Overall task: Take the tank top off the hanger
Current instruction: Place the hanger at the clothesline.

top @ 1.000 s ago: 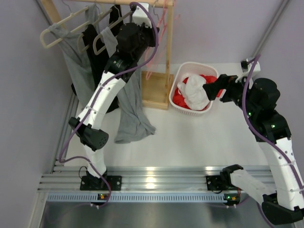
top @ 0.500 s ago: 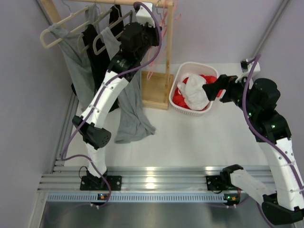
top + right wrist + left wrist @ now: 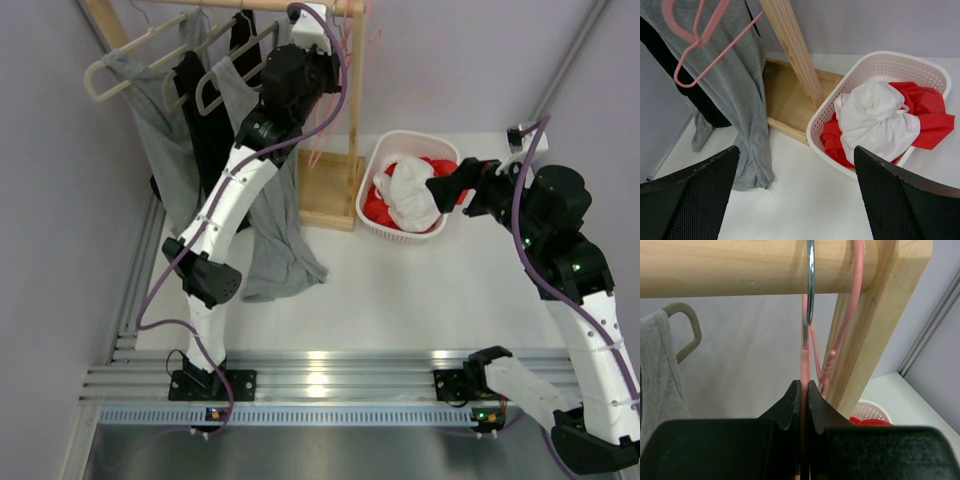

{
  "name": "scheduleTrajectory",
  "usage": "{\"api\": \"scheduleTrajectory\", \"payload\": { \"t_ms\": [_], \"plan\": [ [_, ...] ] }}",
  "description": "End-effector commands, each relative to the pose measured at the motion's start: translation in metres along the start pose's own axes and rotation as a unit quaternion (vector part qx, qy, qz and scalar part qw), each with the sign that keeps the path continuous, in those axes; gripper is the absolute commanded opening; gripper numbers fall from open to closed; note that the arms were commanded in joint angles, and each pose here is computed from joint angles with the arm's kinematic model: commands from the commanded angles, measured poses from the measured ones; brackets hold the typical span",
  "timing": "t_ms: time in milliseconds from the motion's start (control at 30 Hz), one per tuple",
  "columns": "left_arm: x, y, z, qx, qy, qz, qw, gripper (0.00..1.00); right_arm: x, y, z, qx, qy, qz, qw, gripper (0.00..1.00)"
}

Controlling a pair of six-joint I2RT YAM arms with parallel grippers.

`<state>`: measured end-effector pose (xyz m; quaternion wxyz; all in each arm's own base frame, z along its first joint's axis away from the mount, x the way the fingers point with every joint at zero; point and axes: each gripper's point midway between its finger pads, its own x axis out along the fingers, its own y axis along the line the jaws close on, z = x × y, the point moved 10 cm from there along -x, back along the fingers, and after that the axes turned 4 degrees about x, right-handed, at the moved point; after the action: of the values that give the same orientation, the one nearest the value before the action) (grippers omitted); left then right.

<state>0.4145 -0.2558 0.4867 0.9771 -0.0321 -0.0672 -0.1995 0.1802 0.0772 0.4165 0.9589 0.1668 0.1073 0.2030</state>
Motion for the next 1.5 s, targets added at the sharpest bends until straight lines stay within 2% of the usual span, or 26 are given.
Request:
{"api": "scheduleTrajectory", "payload": {
  "t_ms": [0,367,433,633,700,733,767,867,933,967,1033,1067,1133,1167,1333,1367,1467],
  "plan": [
    [-0.001,-0.002,0.021,0.001,-0.042,0.002,0.999,0.0,-0.012,0.008,0.008,-0.001,-0.013,0.02,1.0,0.95],
    [0.004,0.005,0.021,-0.007,-0.046,0.009,0.999,0.0,-0.014,0.01,0.01,0.001,-0.015,0.025,1.0,0.95],
    [0.002,0.007,0.022,-0.006,-0.044,0.018,0.999,0.06,-0.013,0.01,0.01,0.002,-0.015,0.025,1.0,0.95],
    [-0.031,0.012,0.057,-0.01,-0.069,0.019,0.997,0.11,-0.009,0.012,0.011,0.006,-0.008,0.033,0.999,0.95],
    [-0.047,0.012,0.072,-0.022,-0.08,0.014,0.996,0.19,-0.009,0.012,0.011,0.007,-0.008,0.033,0.999,0.95],
    [-0.049,0.012,0.063,-0.021,-0.064,0.009,0.998,0.22,-0.01,0.012,0.011,0.007,-0.008,0.035,0.999,0.95],
    [-0.063,0.013,0.074,-0.026,-0.074,-0.001,0.997,0.26,-0.009,0.012,0.011,0.008,-0.008,0.033,0.999,0.95],
    [-0.081,0.014,0.072,-0.037,-0.06,-0.002,0.997,0.36,-0.008,0.011,0.009,0.011,-0.006,0.033,0.999,0.95],
    [-0.098,0.017,0.08,-0.043,-0.066,0.002,0.997,0.39,-0.008,0.011,0.008,0.012,-0.002,0.036,0.999,0.95],
    [-0.099,0.019,0.071,-0.04,-0.052,0.009,0.998,0.45,-0.007,0.011,0.005,0.013,0.002,0.036,0.999,0.95],
    [-0.108,0.021,0.072,-0.041,-0.052,0.015,0.998,0.5,-0.007,0.01,0.004,0.012,0.003,0.036,0.999,0.95],
    [-0.116,0.023,0.073,-0.04,-0.052,0.017,0.998,0.56,-0.007,0.01,0.004,0.012,0.003,0.035,0.999,0.95],
    [-0.126,0.025,0.079,-0.037,-0.059,0.02,0.997,0.61,-0.006,0.009,0.003,0.012,0.004,0.033,0.999,0.95],
    [-0.128,0.025,0.08,-0.036,-0.059,0.019,0.997,0.67,-0.006,0.009,0.002,0.013,0.006,0.034,0.999,0.95],
    [-0.13,0.04,0.082,-0.02,-0.062,0.024,0.998,0.71,-0.001,0.009,0.001,0.016,0.013,0.037,0.999,0.95],
    [-0.129,0.054,0.082,-0.031,-0.061,0.033,0.997,0.72,-0.001,0.009,0.0,0.017,0.014,0.037,0.999,0.95],
    [-0.127,0.075,0.081,-0.059,-0.056,-0.011,0.997,0.74,0.001,0.009,-0.001,0.019,0.019,0.038,0.999,0.95]
  ]
}}
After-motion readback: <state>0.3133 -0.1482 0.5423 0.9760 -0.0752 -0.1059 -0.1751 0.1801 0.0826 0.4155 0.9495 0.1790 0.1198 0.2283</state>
